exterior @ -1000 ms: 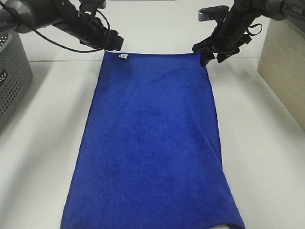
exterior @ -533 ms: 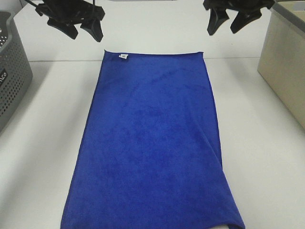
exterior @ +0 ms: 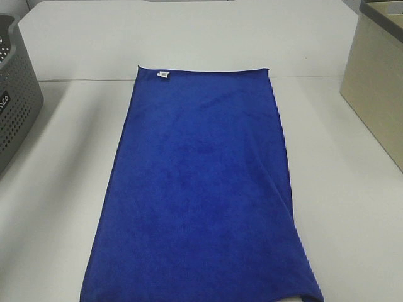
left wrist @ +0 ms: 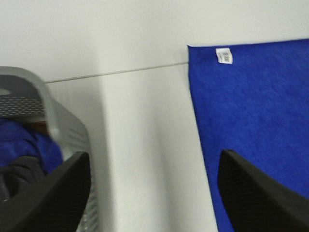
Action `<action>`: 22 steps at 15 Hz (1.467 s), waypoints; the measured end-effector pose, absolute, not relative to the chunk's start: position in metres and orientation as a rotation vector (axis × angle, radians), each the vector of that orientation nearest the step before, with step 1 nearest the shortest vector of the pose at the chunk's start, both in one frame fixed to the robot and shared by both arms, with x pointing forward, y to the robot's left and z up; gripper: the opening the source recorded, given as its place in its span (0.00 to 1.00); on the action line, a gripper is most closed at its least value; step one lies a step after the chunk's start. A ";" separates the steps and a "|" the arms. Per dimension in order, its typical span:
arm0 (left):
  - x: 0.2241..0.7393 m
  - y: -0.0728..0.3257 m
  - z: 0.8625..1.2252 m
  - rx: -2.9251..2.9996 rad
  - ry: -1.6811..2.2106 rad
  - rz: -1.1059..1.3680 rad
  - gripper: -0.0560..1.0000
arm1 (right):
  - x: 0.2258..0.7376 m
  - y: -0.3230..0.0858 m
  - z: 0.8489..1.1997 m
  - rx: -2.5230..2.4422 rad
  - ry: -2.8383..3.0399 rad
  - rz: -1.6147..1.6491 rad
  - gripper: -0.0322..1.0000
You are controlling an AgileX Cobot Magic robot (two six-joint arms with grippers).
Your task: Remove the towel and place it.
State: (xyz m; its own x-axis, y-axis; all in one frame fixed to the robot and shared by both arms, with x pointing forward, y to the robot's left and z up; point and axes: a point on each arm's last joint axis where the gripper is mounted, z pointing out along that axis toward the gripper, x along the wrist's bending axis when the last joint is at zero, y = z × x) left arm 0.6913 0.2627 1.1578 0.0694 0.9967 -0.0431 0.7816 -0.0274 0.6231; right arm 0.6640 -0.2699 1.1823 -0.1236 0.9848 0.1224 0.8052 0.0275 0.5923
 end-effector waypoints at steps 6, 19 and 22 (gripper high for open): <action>0.605 0.315 1.188 1.826 1.887 0.604 0.71 | 0.556 -0.317 1.207 1.953 1.867 0.646 0.77; 0.317 0.304 1.109 1.775 1.760 0.759 0.71 | 0.232 -0.295 1.125 1.724 1.615 0.807 0.77; 0.278 0.303 1.088 1.695 1.680 0.865 0.71 | 0.212 -0.294 1.094 1.684 1.588 0.835 0.77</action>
State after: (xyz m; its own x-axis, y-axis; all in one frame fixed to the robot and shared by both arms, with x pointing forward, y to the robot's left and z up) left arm 0.2781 0.3030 1.0883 -0.0104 0.9992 0.0395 0.6121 -0.0249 0.7904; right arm 0.2122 -0.2936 1.0936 0.0549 0.9985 0.0063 0.5712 -0.0366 0.8200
